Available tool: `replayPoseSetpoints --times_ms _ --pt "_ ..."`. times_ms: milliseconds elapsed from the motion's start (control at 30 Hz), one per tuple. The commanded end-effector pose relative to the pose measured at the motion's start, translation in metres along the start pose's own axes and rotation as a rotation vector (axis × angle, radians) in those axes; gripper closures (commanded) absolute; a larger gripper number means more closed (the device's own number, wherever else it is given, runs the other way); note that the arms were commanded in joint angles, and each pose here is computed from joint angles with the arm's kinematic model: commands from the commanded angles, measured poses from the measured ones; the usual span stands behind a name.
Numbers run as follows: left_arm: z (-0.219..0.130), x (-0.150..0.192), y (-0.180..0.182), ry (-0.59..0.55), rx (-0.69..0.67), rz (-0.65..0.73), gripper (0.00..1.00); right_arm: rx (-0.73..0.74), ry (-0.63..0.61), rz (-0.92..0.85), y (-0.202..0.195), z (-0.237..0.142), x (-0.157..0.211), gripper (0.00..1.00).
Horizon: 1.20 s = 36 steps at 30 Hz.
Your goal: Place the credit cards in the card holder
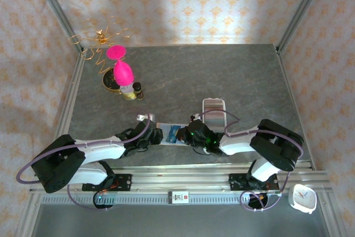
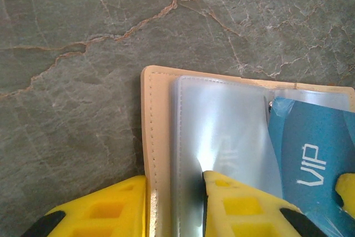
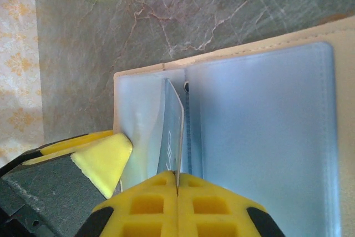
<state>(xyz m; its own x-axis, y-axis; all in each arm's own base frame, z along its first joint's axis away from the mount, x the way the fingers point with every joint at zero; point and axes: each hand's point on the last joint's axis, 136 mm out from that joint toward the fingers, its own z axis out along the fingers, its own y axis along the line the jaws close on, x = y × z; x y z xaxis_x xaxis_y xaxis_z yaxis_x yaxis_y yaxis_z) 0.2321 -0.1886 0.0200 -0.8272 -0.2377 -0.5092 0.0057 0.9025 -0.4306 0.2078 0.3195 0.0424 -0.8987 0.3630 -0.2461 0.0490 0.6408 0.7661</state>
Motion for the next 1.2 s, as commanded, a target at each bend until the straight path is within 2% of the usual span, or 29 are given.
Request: replayPoseSetpoints --times_ms 0,1167 --pt "0.002 0.032 0.022 0.11 -0.064 0.015 0.73 0.059 0.028 0.008 -0.017 -0.001 0.009 1.0" --pt "0.002 0.033 0.023 0.109 -0.081 0.021 0.73 0.09 0.129 -0.122 -0.013 0.013 0.006 1.0"
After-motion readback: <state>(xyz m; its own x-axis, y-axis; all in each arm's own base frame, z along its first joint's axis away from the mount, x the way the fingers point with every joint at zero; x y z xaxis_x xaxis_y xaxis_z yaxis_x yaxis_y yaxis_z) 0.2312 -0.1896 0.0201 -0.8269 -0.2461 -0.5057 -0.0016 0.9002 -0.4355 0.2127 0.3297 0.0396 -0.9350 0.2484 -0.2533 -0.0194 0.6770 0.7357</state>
